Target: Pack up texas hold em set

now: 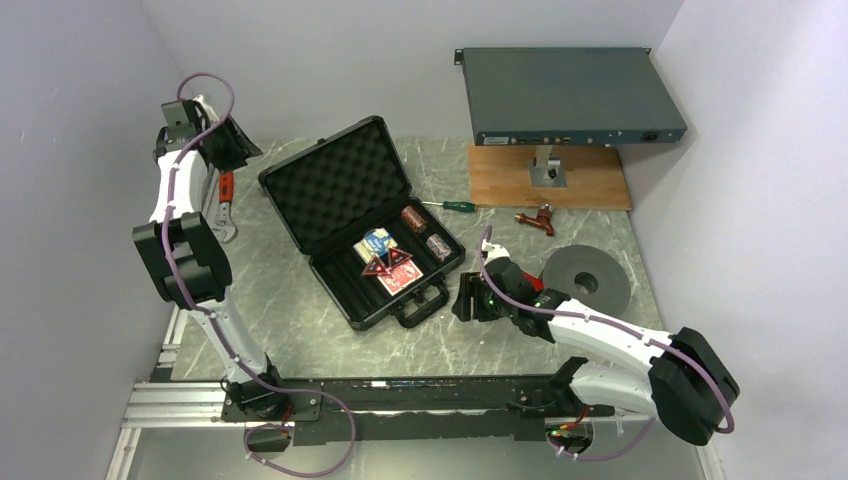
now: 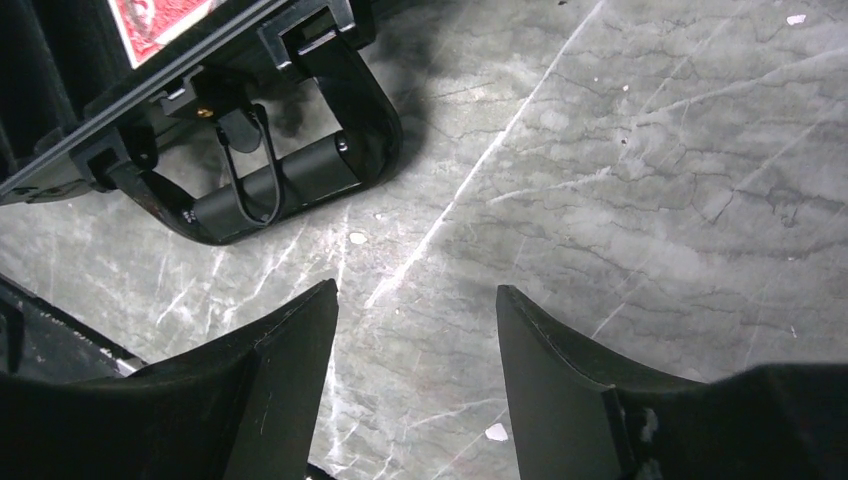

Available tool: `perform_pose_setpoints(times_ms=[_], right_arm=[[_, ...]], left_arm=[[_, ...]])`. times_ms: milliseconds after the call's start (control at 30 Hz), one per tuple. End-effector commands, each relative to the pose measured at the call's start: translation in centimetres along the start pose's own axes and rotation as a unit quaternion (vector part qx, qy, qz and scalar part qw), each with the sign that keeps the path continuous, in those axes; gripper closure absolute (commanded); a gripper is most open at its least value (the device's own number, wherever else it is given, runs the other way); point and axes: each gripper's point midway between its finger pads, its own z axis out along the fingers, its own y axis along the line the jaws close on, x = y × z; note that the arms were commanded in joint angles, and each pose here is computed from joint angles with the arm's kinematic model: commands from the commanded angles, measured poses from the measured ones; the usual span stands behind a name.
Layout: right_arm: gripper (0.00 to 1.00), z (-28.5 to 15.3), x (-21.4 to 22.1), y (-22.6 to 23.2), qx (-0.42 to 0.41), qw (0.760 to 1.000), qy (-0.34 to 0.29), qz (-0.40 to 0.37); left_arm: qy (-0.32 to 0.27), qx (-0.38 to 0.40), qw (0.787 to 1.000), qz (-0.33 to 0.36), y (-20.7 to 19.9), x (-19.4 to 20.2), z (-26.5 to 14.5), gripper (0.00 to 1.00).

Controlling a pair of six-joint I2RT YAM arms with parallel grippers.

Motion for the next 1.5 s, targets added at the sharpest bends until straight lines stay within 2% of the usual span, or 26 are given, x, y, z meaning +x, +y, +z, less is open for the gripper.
perform_pose_setpoints(times_ms=[0,200,633,933,1233,1467], right_arm=[[0.39,0.5,-2.1,0.7,0.002,1.0,-0.028,0.001],[0.43,1.1,-3.2,0.9,0.013,0.999,-0.037,0.008],[0.46,2.6,-2.6,1.2,0.012,1.0,-0.014,0.01],[0.47,4.3,-2.3,1.9,-0.002,1.0,-0.002,0.015],[0.48,5.8,-2.2,2.6,-0.011,1.0,0.018,0.011],[0.49,6.4,-2.3,2.9,-0.014,1.0,0.023,0.008]], left_arm=[[0.008,0.03,1.0,0.008,-0.6,0.5,0.6,0.48],[0.041,0.038,0.998,0.031,-1.9,2.5,0.9,0.59],[0.062,0.069,0.995,0.043,-5.0,5.1,-0.5,0.69],[0.032,0.087,0.993,0.069,-7.9,4.5,-3.5,0.69],[0.034,0.085,0.991,0.103,-10.0,6.4,-4.7,0.68],[0.045,0.098,0.989,0.1,-11.0,7.1,-5.3,0.68]])
